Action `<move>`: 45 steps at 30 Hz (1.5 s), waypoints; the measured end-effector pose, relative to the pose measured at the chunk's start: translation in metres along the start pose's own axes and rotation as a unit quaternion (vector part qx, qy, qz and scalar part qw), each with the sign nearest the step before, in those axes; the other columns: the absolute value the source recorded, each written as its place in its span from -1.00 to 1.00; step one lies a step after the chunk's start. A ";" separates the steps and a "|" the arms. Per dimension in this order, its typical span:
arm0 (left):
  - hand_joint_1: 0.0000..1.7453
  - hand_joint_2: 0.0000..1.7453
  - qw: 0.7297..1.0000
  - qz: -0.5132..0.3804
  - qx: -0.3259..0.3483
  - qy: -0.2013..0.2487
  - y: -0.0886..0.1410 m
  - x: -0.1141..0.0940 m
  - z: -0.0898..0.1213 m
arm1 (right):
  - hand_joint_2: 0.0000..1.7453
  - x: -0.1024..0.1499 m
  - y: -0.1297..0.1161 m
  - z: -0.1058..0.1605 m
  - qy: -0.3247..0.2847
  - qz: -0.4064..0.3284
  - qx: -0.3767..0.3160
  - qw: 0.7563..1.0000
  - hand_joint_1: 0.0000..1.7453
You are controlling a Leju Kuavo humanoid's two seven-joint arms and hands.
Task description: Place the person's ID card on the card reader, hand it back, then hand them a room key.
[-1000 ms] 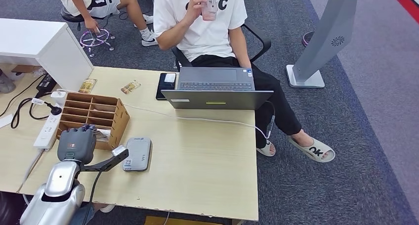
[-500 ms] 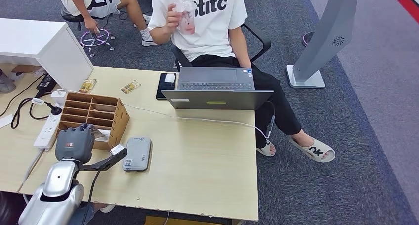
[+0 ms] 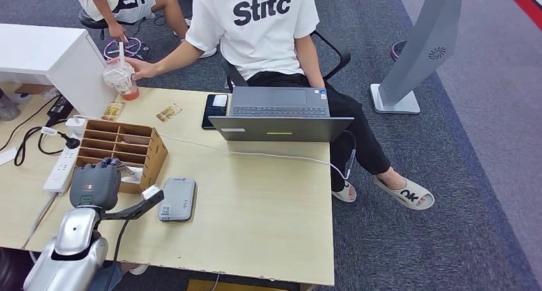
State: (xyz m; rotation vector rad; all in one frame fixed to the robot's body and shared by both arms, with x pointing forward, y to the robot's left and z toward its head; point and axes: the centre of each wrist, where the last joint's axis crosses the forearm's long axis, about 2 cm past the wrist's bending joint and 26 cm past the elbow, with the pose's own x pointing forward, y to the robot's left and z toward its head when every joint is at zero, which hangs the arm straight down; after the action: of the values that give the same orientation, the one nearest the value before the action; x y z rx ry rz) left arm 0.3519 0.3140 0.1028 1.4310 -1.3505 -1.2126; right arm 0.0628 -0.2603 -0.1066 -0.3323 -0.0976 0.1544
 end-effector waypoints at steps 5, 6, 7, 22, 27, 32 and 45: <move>1.00 1.00 0.997 0.053 0.047 0.013 0.021 -0.012 -0.013 | 1.00 0.000 0.000 0.000 0.000 0.000 -0.001 1.000 -1.00; 1.00 1.00 0.996 0.062 0.061 0.014 0.028 -0.015 -0.016 | 1.00 0.000 0.000 0.000 0.000 0.000 -0.002 1.000 -1.00; 1.00 1.00 0.995 0.070 0.075 0.016 0.034 -0.017 -0.019 | 1.00 0.000 0.000 0.000 0.000 0.000 -0.002 1.000 -1.00; 1.00 1.00 0.979 0.080 0.183 0.029 0.081 -0.051 -0.031 | 1.00 0.000 0.000 0.000 -0.005 0.001 -0.004 1.000 -1.00; 1.00 1.00 0.978 0.069 0.193 0.036 0.089 -0.052 -0.037 | 1.00 0.000 0.000 0.000 -0.004 0.004 -0.005 1.000 -1.00; 1.00 1.00 0.975 0.051 0.211 0.055 0.114 -0.064 -0.062 | 1.00 0.000 0.000 0.000 -0.006 0.009 -0.007 1.000 -1.00; -1.00 1.00 0.968 0.054 0.240 0.045 0.139 -0.041 -0.085 | 1.00 0.002 0.000 0.000 -0.007 0.016 -0.009 1.000 -1.00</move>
State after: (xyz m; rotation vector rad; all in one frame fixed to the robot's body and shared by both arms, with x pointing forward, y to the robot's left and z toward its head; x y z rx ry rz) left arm 0.4057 0.3356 0.2600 1.6902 -1.7081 -0.7673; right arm 0.0644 -0.2604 -0.1062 -0.3513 -0.1068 0.1873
